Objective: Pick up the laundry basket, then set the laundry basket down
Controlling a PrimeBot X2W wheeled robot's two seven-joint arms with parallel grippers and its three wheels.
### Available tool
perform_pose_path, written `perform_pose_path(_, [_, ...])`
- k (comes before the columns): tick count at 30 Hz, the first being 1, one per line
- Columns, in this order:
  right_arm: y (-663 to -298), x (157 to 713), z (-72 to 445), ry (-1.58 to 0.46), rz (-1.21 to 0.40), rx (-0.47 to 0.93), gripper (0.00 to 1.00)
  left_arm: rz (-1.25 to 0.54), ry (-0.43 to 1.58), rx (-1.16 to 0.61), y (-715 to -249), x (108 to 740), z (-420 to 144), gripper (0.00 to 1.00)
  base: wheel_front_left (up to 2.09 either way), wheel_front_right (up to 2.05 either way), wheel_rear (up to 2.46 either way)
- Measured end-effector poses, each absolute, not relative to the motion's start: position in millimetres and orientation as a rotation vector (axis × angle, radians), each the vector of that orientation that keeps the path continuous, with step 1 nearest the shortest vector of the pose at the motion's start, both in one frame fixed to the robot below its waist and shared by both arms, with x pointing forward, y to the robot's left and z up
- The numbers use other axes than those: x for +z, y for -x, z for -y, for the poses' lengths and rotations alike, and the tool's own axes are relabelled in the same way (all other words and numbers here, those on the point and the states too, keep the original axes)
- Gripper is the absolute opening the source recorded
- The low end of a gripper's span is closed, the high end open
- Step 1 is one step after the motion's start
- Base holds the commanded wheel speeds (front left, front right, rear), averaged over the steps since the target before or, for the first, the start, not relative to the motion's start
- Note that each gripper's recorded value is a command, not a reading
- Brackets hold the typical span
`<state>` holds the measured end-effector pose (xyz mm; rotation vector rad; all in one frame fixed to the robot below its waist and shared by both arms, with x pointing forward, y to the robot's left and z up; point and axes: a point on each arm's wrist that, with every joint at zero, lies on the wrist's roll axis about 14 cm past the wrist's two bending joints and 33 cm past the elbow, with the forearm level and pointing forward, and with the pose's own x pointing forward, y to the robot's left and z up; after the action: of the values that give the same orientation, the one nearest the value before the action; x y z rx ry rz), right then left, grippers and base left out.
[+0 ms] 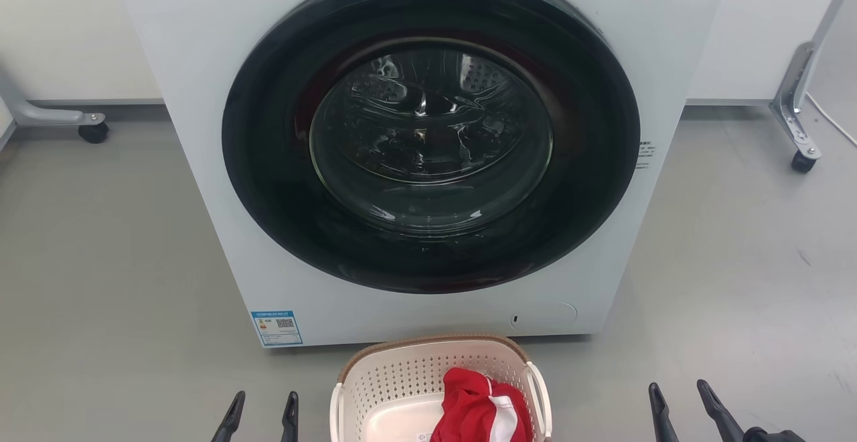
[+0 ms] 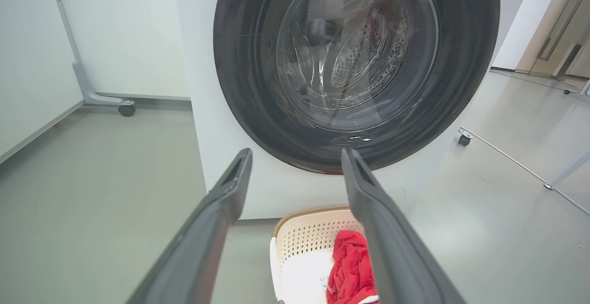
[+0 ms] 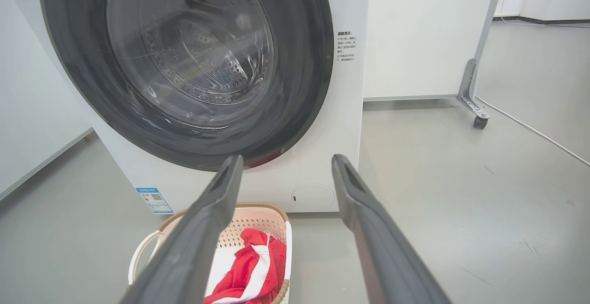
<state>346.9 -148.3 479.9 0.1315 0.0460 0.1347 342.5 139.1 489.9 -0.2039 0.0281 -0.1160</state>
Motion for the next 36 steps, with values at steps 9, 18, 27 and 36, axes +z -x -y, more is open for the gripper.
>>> perform_pose_path(9, [-342,482,151,-0.13,-0.036,0.128,1.0,-0.057,0.211,-0.104,-337,486,-141,1.0,0.0,0.0,0.0])
perform_pose_path(18, [-343,487,149,-0.126,-0.026,0.135,1.0,-0.062,0.209,-0.098,-339,490,-142,1.0,0.0,0.0,0.0])
perform_pose_path(27, [-342,487,149,-0.12,-0.032,0.134,1.0,-0.066,0.199,-0.084,-340,492,-146,1.0,0.0,0.0,0.0])
perform_pose_path(36, [-334,472,145,-0.116,-0.079,0.134,0.0,-0.125,0.185,-0.079,-333,475,-145,0.0,0.0,0.0,0.0])
